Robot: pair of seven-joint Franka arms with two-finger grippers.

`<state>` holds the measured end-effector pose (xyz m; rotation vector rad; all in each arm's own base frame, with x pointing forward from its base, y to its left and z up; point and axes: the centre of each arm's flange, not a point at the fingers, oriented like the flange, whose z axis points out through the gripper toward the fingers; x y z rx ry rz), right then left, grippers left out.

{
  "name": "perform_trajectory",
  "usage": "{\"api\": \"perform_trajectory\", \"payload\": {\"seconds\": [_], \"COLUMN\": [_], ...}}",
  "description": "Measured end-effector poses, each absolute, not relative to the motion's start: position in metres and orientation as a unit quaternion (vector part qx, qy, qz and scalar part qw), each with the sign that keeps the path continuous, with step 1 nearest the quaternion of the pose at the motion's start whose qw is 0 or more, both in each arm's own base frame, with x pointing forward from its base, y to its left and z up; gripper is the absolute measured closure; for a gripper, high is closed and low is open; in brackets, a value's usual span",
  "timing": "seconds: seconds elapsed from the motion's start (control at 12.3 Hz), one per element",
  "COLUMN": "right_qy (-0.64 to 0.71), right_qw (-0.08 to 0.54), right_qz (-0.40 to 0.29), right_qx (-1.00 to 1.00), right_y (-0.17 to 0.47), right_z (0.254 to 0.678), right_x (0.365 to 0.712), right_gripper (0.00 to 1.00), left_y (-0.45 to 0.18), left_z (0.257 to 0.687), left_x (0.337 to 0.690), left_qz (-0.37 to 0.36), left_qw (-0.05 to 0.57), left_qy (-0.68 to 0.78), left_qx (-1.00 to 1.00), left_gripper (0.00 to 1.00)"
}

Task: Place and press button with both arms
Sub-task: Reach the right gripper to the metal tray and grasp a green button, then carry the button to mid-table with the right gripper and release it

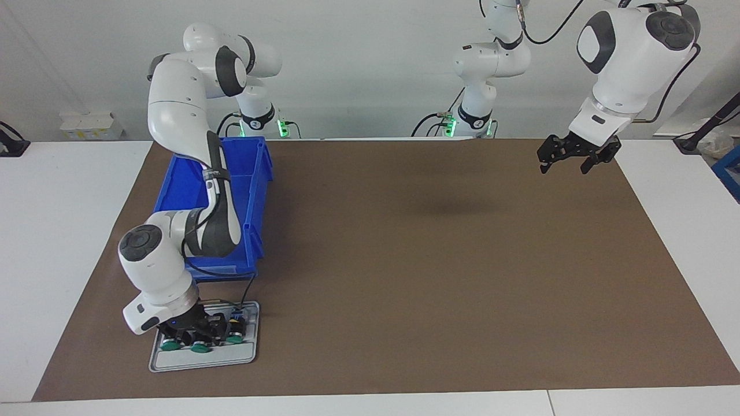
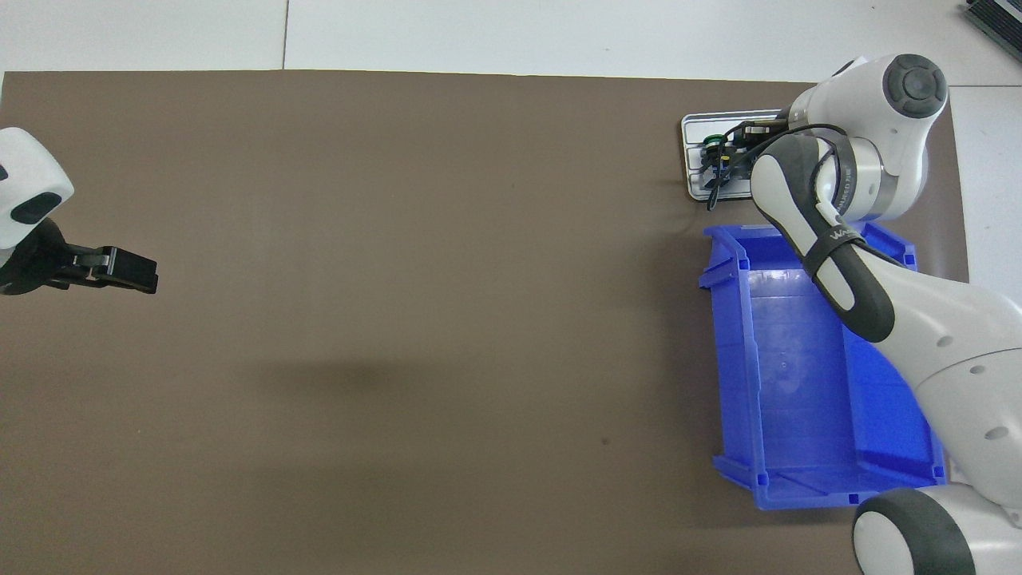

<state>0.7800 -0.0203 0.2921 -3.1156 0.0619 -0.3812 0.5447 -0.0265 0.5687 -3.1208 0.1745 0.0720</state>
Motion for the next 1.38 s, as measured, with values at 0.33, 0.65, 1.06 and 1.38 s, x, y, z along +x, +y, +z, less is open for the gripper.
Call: {"api": "perform_trajectory", "payload": {"seconds": [0.33, 0.65, 1.06, 1.38], "right_qy": [0.021, 0.081, 0.228, 0.401], "right_qw": [0.001, 0.009, 0.013, 0.03], "right_qz": [-0.131, -0.139, -0.107, -0.084], "right_qx": [-0.991, -0.987, -0.968, -0.912], "right_y": [-0.022, -0.015, 0.086, 0.19], "right_z": [0.307, 0.362, 0.422, 0.425], "right_x": [0.781, 0.775, 0.749, 0.724], "right_gripper": [0.67, 0.67, 0.67, 0.67], "left_y": [-0.027, -0.027, -0.027, -0.027], "left_z": [0.569, 0.569, 0.569, 0.569], "left_x": [0.545, 0.545, 0.545, 0.545], "left_qz": [0.023, 0.023, 0.023, 0.023], "left_qw": [0.008, 0.008, 0.008, 0.008], "left_qy": [0.056, 0.056, 0.056, 0.056], "left_qx": [-0.998, -0.998, -0.998, -0.998], "left_gripper": [0.0, 0.0, 0.0, 0.0]}}
